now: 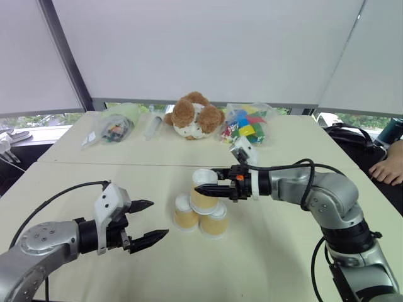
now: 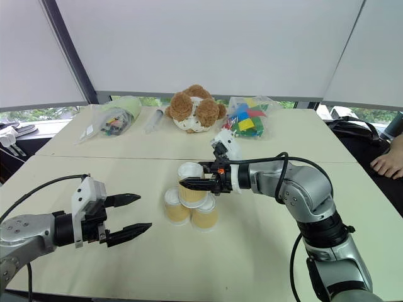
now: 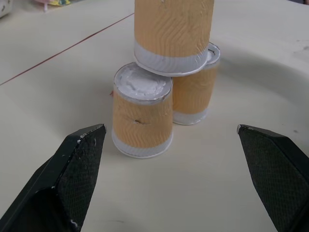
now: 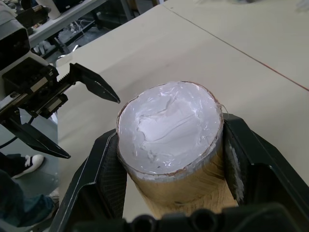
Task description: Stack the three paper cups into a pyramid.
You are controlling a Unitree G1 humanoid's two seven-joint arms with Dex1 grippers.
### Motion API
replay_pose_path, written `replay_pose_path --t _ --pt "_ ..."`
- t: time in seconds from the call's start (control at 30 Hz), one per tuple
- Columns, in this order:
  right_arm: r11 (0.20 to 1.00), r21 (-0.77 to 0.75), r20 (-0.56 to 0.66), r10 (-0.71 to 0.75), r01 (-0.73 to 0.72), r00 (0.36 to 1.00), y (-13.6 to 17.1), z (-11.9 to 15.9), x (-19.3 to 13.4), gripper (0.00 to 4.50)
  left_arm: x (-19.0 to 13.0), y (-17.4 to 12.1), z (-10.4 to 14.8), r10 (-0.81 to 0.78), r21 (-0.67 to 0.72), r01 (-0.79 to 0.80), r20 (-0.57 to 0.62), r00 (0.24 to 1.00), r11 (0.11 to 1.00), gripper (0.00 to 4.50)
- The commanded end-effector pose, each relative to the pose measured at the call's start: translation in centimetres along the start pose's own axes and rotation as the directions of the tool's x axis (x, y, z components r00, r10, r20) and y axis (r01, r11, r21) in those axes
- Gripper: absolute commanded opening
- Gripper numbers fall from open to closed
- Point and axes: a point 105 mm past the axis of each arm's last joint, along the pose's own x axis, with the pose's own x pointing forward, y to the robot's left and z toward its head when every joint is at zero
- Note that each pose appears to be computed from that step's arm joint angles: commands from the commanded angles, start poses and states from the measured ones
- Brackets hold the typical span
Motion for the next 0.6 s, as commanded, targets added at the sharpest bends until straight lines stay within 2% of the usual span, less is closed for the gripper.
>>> replay_pose_path --t 0.03,0.07,0.1,0.13,0.2,0.23,0.47,0.6 --pt "0.999 -0.034 0.039 0.021 -0.02 0.999 0.5 1.1 0.2 2.32 0.1 -0.5 0.8 -0.008 0.039 0.007 0.027 1.0 0.999 4.5" --pt "0.999 -0.03 0.041 0.021 -0.02 0.999 0.5 1.0 0.3 2.32 0.1 -0.5 0.8 -0.007 0.038 0.006 0.027 1.0 0.999 4.5" --pt "1.0 -0.025 0.046 0.014 -0.013 0.999 0.5 1.1 0.4 2.82 0.1 -0.5 0.8 -0.005 0.037 0.004 0.027 1.0 0.999 4.5" --pt "1.0 -0.023 0.049 0.011 -0.01 0.999 0.5 1.1 0.5 3.52 0.1 -0.4 0.8 -0.005 0.037 0.004 0.028 1.0 0.999 4.5" --pt "1.0 -0.025 0.059 0.006 -0.005 0.998 0.4 1.3 0.4 4.27 0.1 -0.4 0.8 -0.003 0.035 0.002 0.03 1.0 0.999 4.5" --pt "1.0 -0.023 0.064 0.008 -0.006 0.998 0.4 1.5 0.4 4.46 0.1 -0.3 0.8 -0.002 0.034 0.001 0.03 1.0 0.999 4.5" --pt "0.999 -0.049 0.083 0.015 -0.011 0.996 0.7 2.1 0.0 4.46 0.3 0.1 0.8 0.003 0.038 -0.005 0.034 0.999 0.999 4.5" --pt "0.999 -0.044 0.133 0.011 -0.005 0.991 0.4 3.4 -0.8 4.46 0.3 0.2 0.8 0.004 0.034 -0.005 0.037 0.999 0.999 4.5"
